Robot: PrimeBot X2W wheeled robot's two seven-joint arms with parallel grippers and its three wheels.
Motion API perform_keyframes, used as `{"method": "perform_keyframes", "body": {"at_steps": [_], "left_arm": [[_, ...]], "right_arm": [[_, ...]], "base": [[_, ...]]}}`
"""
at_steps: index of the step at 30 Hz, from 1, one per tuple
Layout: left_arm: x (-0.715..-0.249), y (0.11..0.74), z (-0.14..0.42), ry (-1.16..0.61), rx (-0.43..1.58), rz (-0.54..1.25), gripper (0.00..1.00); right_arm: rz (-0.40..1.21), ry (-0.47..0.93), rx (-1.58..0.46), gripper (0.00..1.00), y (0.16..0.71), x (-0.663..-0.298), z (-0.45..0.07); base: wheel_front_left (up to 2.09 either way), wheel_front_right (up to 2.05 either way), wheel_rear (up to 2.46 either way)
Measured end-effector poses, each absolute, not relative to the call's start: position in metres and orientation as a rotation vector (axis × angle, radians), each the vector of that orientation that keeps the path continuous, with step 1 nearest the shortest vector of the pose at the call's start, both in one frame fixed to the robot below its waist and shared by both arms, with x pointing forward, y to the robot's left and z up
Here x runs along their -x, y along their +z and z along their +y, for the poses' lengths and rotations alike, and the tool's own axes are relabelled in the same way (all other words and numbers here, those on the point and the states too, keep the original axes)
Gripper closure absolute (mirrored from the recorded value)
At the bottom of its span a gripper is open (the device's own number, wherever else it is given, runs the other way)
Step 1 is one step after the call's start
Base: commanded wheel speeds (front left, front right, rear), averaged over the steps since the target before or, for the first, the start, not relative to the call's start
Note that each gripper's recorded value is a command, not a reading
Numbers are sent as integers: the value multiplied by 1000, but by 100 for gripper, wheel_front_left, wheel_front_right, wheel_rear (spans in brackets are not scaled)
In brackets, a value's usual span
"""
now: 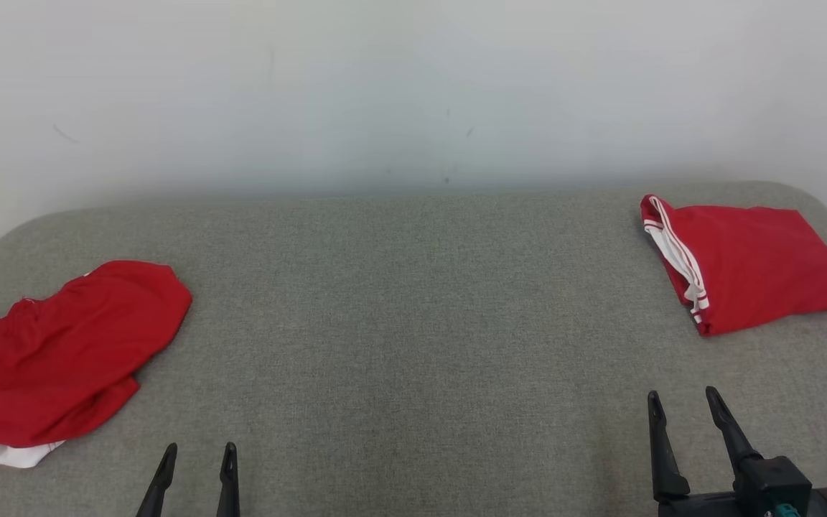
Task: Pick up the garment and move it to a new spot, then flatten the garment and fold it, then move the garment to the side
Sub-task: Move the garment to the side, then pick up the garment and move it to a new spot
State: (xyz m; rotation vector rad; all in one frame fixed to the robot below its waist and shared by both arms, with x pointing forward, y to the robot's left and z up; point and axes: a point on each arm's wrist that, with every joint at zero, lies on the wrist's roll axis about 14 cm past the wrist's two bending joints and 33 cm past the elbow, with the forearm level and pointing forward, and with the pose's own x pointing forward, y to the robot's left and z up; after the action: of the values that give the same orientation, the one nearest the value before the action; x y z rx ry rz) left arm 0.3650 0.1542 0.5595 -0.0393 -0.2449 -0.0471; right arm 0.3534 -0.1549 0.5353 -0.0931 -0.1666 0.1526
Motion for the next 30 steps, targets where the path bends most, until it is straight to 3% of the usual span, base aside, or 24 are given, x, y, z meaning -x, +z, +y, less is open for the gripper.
{"method": "perform_keyframes", "body": {"at_steps": [17, 30], "left_arm": [[-365, 556, 154, -52, 16, -236, 0], [-353, 554, 182, 37, 9, -230, 0]], "right_arm": [[-141, 128, 88, 0, 529, -354, -163], [-122, 191, 63, 0, 522, -362, -142]], "base": [[0, 0, 0], [0, 0, 0]]}}
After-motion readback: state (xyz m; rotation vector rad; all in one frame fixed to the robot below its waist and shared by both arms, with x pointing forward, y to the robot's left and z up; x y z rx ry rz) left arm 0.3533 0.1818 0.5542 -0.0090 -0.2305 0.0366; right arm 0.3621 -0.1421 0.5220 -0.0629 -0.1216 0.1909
